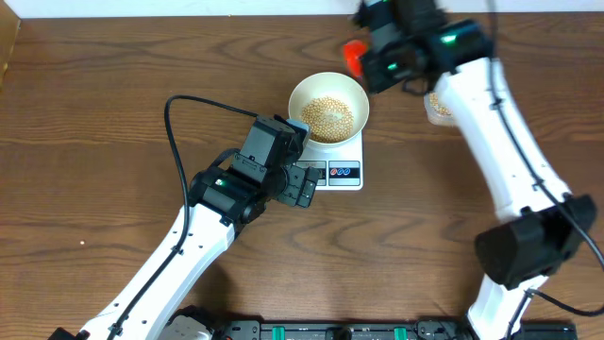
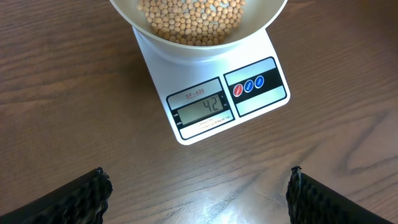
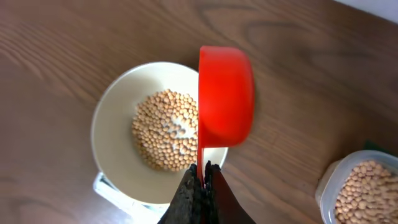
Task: Scoop item into bowl and weigh 50g on scale
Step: 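Move the empty scoop back to the soybean tub with the right gripper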
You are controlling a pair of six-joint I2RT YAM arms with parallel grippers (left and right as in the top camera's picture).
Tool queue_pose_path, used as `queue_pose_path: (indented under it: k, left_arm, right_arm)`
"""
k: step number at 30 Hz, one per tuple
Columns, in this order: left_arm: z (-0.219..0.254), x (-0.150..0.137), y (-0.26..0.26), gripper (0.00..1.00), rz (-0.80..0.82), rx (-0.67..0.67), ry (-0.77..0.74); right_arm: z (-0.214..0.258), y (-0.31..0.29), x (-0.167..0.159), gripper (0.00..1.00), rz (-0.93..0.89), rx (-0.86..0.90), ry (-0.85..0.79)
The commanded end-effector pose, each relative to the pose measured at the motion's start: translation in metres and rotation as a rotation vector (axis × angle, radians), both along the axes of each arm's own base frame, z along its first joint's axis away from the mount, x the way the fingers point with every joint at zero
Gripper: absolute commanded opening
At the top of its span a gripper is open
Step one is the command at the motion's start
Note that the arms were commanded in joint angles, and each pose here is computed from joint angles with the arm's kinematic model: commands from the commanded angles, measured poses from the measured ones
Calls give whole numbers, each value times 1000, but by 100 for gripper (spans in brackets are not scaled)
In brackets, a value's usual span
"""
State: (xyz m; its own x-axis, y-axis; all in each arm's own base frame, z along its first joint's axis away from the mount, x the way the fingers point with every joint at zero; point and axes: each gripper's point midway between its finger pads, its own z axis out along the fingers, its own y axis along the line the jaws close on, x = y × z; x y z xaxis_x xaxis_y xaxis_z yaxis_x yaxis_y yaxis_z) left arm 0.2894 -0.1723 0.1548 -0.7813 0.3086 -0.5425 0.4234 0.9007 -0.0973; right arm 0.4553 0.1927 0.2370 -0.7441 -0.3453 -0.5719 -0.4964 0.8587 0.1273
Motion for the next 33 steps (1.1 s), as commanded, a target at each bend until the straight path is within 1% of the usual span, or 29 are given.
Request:
queue_pose_path:
  k: [1,3,6,12,15,20,23,33]
  left_arm:
    - [2,1,4,92,10,11,-12]
    - [2,1,4,92,10,11,-12]
    - [2,1,4,93,10,11,-12]
    - [2,1,4,92,10,11,-12]
    - [2,1,4,92,10,11,-12]
    - [2,1,4,92,10,11,-12]
    - [2,1,4,92,10,11,-12]
    - [2,1,4,93,10,11,-12]
  right_arm:
    - [26,-11,-4,1,27,215,46]
    - [26,-33,0,1,-9,248,67]
    - [23,-68,6,1,-89,243,80]
    - [14,-130,13,1,-240,188,91]
    - [7,-163,12,1,-327,126,107]
    - [-8,-211,3,1,-465,-45,135]
    - [-13,-225,-1,1,-504,-118,145]
    - [-35,-240,-4,1,-546,-216,170]
